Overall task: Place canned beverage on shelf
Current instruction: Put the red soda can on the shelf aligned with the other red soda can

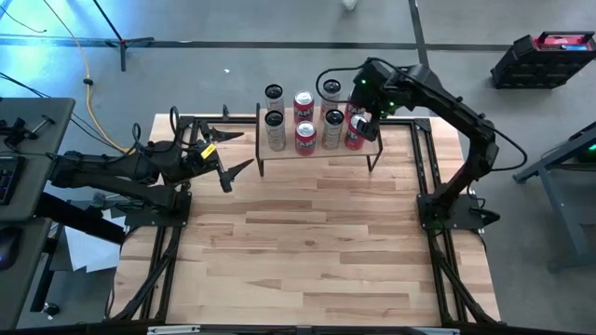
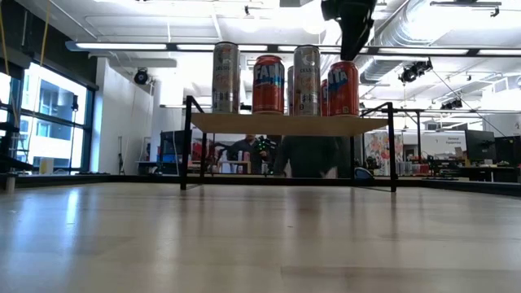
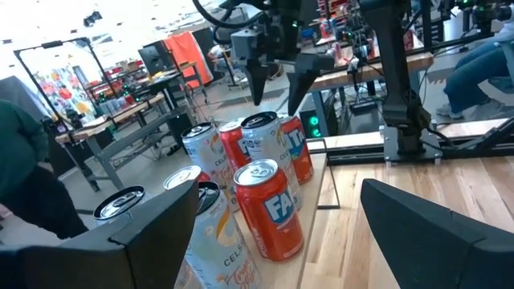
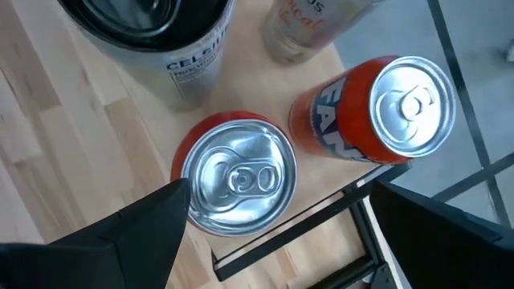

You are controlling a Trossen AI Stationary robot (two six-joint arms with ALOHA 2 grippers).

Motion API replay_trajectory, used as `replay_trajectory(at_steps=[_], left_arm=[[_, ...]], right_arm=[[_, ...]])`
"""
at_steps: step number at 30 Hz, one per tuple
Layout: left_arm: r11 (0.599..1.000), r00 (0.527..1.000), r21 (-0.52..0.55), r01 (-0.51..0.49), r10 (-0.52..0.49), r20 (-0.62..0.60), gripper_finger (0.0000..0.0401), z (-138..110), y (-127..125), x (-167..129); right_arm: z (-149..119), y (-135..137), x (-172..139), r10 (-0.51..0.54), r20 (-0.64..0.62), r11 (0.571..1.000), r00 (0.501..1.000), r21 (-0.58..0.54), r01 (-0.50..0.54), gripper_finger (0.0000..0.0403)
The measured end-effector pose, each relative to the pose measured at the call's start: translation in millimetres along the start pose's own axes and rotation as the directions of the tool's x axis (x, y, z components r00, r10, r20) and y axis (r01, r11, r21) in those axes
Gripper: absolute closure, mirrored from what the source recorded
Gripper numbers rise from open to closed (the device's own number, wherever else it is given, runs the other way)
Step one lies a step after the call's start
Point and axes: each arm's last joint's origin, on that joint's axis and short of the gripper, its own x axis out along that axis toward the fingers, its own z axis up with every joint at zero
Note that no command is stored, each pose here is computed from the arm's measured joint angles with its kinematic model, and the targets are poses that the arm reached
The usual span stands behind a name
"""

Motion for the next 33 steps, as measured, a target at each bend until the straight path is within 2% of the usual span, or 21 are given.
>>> replay_trajectory(at_steps=[12,19,28,33], left_arm=[[1.0,1.0,0.0,0.0,0.0,-0.001,0.0061,-0.1,-0.1,0.1],[1.0,1.0,0.0,0.0,0.0,-0.001,0.0061,-0.2,-0.1,0.1],[1.0,1.0,0.0,-0.001,0.001,0.001,0.0061,0.0,0.0,0.1],[1.0,1.0,0.004,-0.003,0.003,0.005,0.0061,0.5,0.2,0.1]], right_arm=[[-4.8,0.0,1.5,-0.03,-0.07,0.999,0.997,-0.044,0.027,0.0032],[-6.5,-1.9,0.3,-0.096,-0.089,0.994,0.991,-0.056,0.091,0.0032],[-4.9,-2.2,-1.2,-0.095,-0.073,0.994,0.993,-0.055,0.091,0.0032],[1.6,-5.2,-11.3,-0.115,0.01,0.992,0.993,-0.045,0.115,0.0039]])
